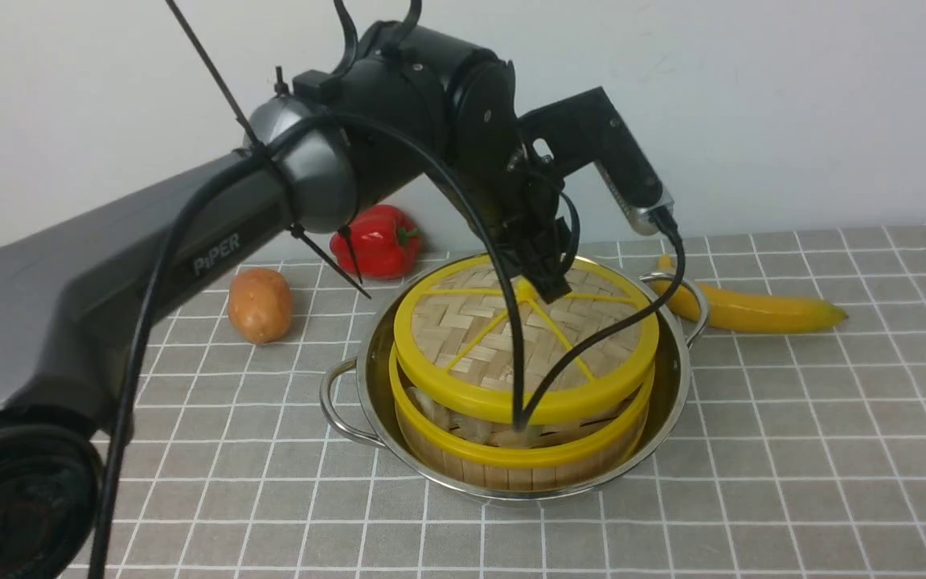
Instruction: Place the steamer in the pot on the grey tablecloth, and put the lid on the steamer.
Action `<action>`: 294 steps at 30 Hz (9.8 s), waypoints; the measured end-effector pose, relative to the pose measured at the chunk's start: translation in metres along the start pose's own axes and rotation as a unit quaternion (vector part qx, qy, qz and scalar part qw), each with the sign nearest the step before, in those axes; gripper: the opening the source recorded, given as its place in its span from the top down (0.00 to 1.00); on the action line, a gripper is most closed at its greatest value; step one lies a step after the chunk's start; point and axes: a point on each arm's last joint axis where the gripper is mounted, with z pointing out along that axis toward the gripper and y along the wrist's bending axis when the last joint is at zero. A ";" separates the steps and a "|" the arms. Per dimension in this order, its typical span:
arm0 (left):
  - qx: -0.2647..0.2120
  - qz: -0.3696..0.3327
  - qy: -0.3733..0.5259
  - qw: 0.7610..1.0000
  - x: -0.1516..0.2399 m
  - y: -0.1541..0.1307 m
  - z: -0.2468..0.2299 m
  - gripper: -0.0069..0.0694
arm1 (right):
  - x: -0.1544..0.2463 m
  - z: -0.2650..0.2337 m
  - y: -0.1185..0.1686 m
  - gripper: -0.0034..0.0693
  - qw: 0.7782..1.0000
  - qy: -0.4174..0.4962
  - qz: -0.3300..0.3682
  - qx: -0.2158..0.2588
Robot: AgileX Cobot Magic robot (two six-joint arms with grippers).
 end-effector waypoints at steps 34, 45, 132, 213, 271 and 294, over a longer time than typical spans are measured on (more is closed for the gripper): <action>-0.028 -0.259 0.044 0.964 0.018 0.007 0.033 0.48 | 0.000 0.000 0.000 0.62 1.000 0.000 0.000 0.000; 0.008 -0.298 0.048 0.953 0.017 0.000 0.032 0.48 | 0.000 0.000 0.000 0.62 1.000 0.000 0.000 0.000; 0.067 -0.287 0.131 0.946 0.017 -0.007 0.022 0.76 | 0.000 0.000 0.000 0.62 1.000 0.000 0.000 0.000; 0.063 -0.290 0.134 0.945 0.019 -0.006 0.021 0.76 | 0.000 0.000 0.000 0.62 1.000 0.000 0.000 0.000; -0.189 -0.290 -0.128 0.930 0.079 0.052 -0.204 0.72 | 0.000 0.000 0.000 0.62 1.000 0.000 0.000 0.000; -0.340 -0.433 -0.225 0.804 0.328 -0.176 -0.197 0.70 | 0.000 0.000 0.000 0.62 1.000 0.000 0.000 0.000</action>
